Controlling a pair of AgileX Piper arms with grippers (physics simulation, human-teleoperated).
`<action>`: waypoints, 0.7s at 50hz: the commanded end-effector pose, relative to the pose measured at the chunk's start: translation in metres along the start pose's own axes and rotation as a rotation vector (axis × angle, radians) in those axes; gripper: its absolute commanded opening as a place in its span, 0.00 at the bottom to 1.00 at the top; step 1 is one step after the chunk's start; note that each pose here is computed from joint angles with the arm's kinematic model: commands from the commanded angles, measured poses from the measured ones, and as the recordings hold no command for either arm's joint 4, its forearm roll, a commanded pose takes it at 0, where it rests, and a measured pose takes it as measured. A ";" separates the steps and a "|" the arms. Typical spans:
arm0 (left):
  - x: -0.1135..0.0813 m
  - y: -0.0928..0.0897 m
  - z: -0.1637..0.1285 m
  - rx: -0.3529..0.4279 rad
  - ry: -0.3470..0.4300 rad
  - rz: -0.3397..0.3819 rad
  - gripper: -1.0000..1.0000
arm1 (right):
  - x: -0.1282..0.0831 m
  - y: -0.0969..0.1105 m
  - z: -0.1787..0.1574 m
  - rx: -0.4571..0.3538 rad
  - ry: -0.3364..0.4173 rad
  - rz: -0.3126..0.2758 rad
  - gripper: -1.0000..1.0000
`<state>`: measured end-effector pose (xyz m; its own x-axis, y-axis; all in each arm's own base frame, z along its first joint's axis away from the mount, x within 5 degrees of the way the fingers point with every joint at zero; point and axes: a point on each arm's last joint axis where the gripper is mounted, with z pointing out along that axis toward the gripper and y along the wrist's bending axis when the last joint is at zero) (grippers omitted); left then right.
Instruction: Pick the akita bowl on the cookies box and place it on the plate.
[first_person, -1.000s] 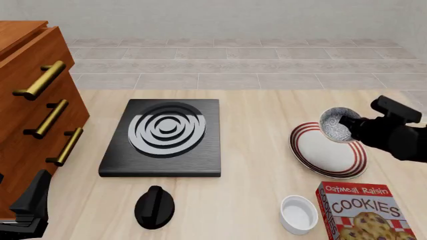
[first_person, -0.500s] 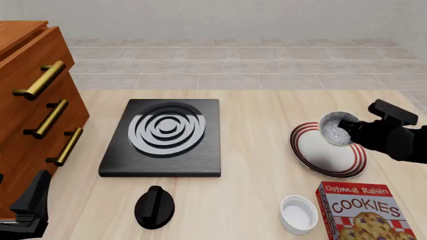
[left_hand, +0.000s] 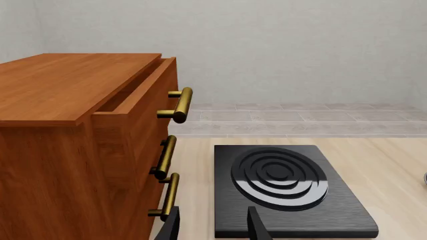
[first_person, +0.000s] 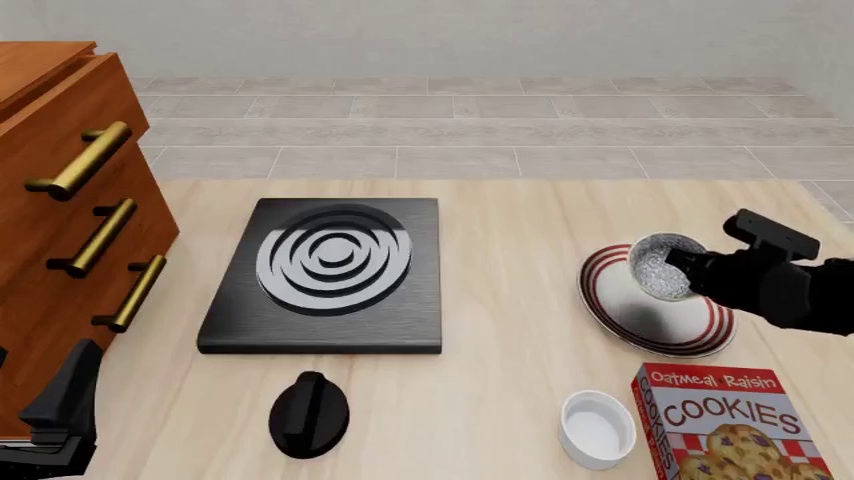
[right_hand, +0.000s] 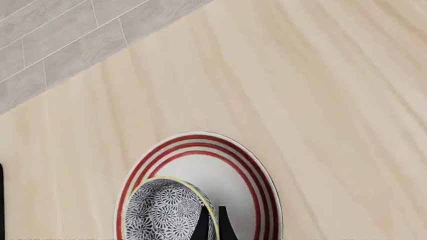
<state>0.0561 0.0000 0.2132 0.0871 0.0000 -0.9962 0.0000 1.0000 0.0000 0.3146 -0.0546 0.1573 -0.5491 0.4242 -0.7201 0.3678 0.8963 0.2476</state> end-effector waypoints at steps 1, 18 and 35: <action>0.000 0.000 0.000 0.000 0.000 0.000 1.00 | 0.003 -0.001 0.001 0.001 0.000 0.022 0.00; 0.000 0.000 0.000 0.000 0.000 0.000 1.00 | 0.008 -0.004 0.003 0.008 0.006 0.034 0.00; 0.000 0.000 0.000 0.000 0.000 0.000 1.00 | 0.014 -0.006 0.012 0.010 0.018 0.039 0.00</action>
<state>0.0561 0.0000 0.2132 0.0871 0.0000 -0.9962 0.0000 1.0000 0.0000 0.3120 -0.0550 0.1426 -0.5557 0.4454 -0.7020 0.3860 0.8861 0.2566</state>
